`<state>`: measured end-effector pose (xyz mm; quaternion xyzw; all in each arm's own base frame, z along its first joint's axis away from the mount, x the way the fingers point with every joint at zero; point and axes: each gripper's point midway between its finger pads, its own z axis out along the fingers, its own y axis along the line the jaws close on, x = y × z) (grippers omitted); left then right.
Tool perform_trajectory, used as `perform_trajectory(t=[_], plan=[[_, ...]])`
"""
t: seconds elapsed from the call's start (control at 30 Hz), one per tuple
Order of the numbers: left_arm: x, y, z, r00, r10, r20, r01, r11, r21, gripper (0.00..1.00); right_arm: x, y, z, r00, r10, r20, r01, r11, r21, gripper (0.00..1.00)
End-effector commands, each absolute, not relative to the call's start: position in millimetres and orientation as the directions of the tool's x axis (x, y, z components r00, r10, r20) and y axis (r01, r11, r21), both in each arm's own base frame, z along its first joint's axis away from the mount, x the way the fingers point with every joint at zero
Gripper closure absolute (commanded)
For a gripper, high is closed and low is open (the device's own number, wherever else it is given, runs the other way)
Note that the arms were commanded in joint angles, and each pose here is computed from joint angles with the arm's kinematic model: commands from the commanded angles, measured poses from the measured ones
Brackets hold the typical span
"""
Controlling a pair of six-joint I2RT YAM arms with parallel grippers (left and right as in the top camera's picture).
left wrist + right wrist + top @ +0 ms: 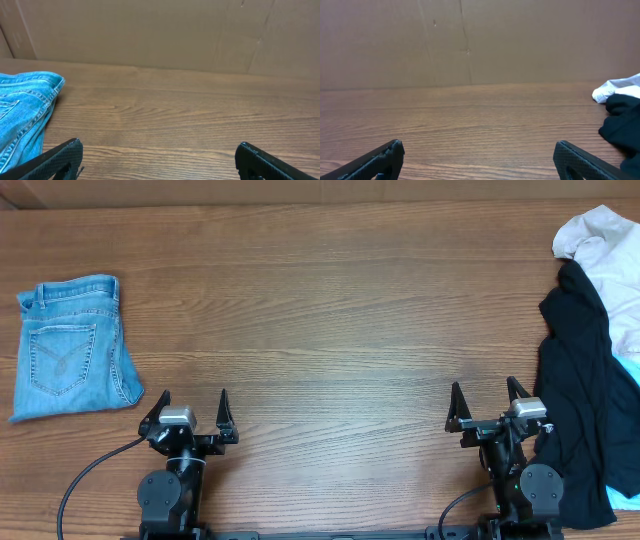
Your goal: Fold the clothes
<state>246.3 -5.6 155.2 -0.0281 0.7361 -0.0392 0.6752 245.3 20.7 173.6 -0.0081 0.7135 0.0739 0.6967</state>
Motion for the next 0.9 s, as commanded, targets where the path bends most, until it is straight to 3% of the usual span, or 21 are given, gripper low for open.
perform_trajectory(t=[0.0, 0.37, 0.6, 0.73, 0.87], plan=[[246.2, -7.2, 154.7, -0.084, -0.076, -0.994, 0.024, 0.997, -0.078, 0.00, 245.8, 20.4, 170.4, -0.032, 0.091, -0.995, -0.110, 0.989, 0.094, 0.00], [245.9, -11.1, 157.3, -0.082, -0.088, -0.993, 0.046, 0.995, -0.092, 0.00, 245.3, 15.7, 175.5, -0.031, 0.182, -0.983, -0.082, 0.979, 0.184, 0.00], [238.0, -10.9, 199.8, -0.044, -0.088, -0.995, 0.049, 0.995, -0.090, 0.00, 237.8, -1.7, 214.4, 0.021, 0.201, -0.979, 0.010, 0.980, 0.201, 0.00], [236.7, -10.8, 232.2, -0.028, -0.089, -0.996, 0.051, 0.995, -0.090, 0.00, 234.7, -7.8, 233.6, -0.021, 0.200, -0.980, 0.055, 0.979, 0.199, 0.00], [243.3, -11.0, 248.9, -0.104, -0.087, -0.991, 0.044, 0.995, -0.092, 0.00, 240.2, -9.3, 246.4, -0.116, 0.199, -0.973, 0.083, 0.978, 0.191, 0.00]])
